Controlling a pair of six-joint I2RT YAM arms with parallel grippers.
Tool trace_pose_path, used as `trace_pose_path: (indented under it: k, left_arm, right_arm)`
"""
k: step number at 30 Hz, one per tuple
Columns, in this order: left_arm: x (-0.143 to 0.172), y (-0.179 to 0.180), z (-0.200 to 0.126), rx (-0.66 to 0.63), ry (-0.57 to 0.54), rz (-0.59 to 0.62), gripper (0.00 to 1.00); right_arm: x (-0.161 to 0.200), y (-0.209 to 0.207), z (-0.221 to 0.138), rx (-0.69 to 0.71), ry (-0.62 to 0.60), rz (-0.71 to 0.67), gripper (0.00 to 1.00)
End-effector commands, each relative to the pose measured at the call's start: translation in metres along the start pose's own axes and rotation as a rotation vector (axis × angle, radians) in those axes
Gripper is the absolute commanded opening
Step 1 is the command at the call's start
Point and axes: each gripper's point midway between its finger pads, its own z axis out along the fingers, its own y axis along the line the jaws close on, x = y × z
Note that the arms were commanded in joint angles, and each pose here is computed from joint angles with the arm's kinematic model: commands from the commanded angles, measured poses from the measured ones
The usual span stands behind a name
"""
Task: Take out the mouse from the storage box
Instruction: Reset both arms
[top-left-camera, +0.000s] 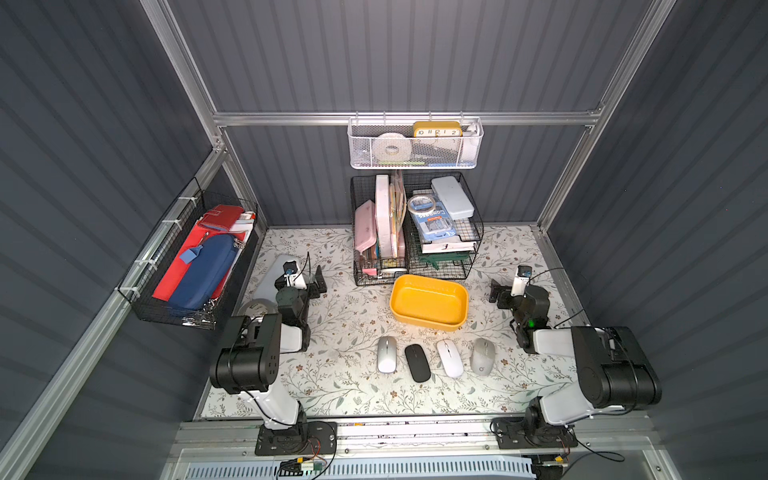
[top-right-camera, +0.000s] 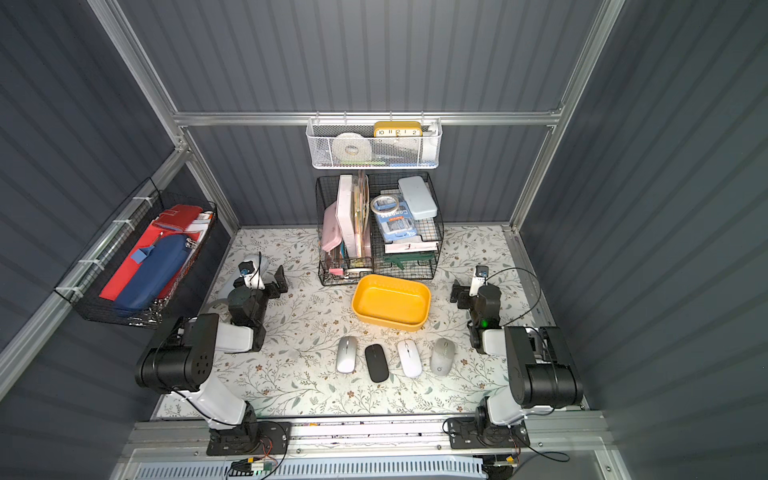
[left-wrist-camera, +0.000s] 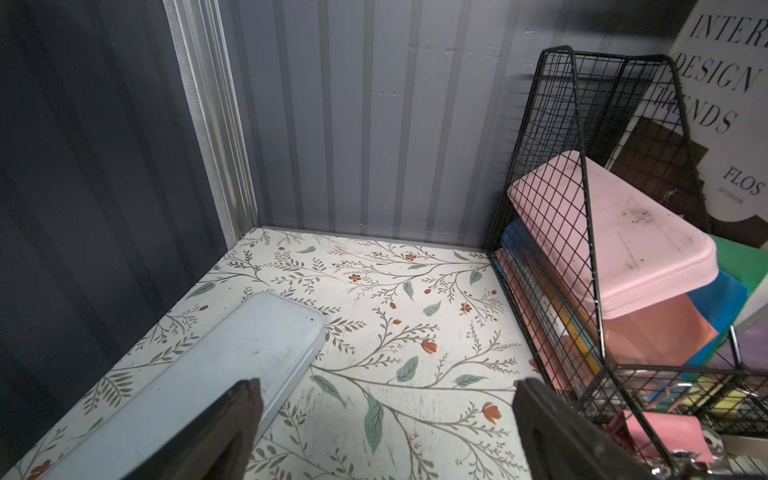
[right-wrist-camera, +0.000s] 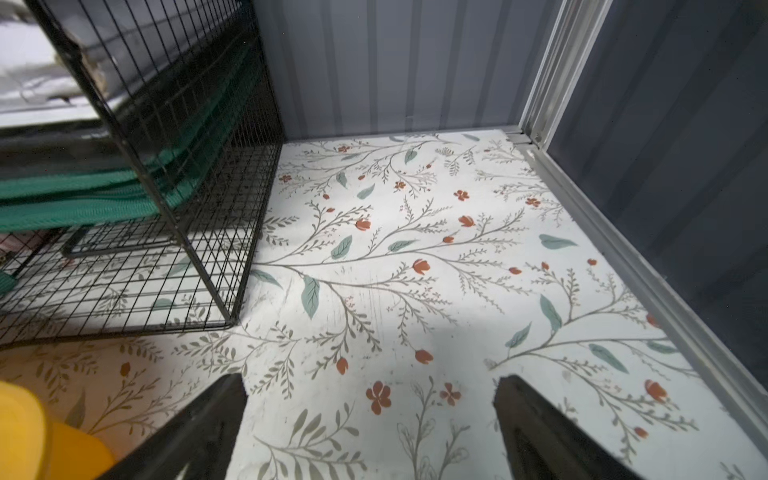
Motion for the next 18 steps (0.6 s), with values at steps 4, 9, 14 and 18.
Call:
trace_pose_path:
  k: [4,9,14,18]
  left_arm:
    - [-0.0034,-0.0005,0.0019,0.007,-0.011,0.012,0.99]
    - [-0.004,-0.0011,0.0019,0.009,-0.013,0.013,0.99]
    - [-0.0034,-0.0012,0.0021,0.009,-0.011,0.012,0.99]
    - [-0.0035,-0.001,0.002,0.008,-0.012,0.012,0.99]
  right_arm:
    - [-0.0139,-0.0002,0.0,-0.003,-0.074,0.007,0.99]
    - [-0.0134,-0.0005,0.0004,-0.002,-0.071,0.009,0.99]
    - [-0.0138,-0.0006,0.0004,-0.002,-0.072,0.01,0.99]
    - [-0.0135,-0.0003,0.0004,-0.003,-0.071,0.009,0.99]
